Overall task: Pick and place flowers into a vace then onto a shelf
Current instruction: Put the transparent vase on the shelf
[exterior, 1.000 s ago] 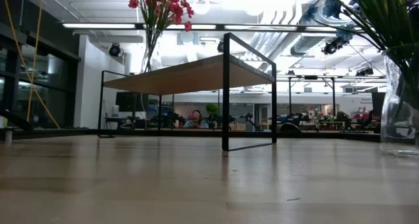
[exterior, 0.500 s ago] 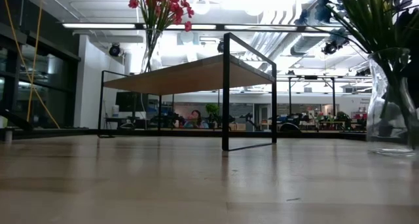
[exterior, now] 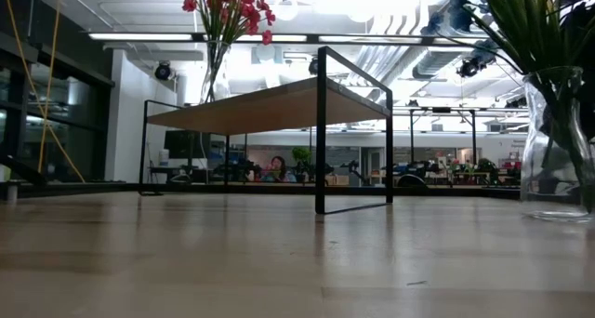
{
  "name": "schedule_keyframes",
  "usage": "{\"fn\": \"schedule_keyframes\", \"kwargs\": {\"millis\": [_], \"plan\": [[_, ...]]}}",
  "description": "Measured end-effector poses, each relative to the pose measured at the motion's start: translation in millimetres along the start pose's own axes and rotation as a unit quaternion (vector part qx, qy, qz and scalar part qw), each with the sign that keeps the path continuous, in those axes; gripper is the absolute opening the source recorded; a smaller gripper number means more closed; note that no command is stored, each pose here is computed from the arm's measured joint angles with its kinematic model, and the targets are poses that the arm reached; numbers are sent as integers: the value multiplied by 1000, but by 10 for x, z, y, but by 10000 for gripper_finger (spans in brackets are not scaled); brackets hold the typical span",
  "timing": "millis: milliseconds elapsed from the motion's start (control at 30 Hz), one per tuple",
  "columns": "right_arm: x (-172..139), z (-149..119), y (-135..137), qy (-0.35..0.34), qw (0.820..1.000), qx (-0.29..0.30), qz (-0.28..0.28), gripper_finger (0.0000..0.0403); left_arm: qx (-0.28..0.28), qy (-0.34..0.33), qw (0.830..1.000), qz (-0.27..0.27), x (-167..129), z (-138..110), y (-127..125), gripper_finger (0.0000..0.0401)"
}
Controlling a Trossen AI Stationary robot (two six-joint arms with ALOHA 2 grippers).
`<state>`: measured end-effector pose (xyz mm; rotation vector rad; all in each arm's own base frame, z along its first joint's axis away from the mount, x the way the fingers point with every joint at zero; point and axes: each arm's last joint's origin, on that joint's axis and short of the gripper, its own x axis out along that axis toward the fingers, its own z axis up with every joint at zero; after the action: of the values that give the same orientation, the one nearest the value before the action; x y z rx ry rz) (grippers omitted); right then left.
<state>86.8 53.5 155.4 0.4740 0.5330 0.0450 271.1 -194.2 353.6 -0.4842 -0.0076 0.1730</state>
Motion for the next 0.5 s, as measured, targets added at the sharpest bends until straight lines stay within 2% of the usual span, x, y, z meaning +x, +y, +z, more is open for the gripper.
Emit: {"fn": "schedule_keyframes", "kwargs": {"millis": [500], "plan": [[1,1,0,1,1000,-22,2,257,0,0,1000,0,1,-2,0,337]]}}
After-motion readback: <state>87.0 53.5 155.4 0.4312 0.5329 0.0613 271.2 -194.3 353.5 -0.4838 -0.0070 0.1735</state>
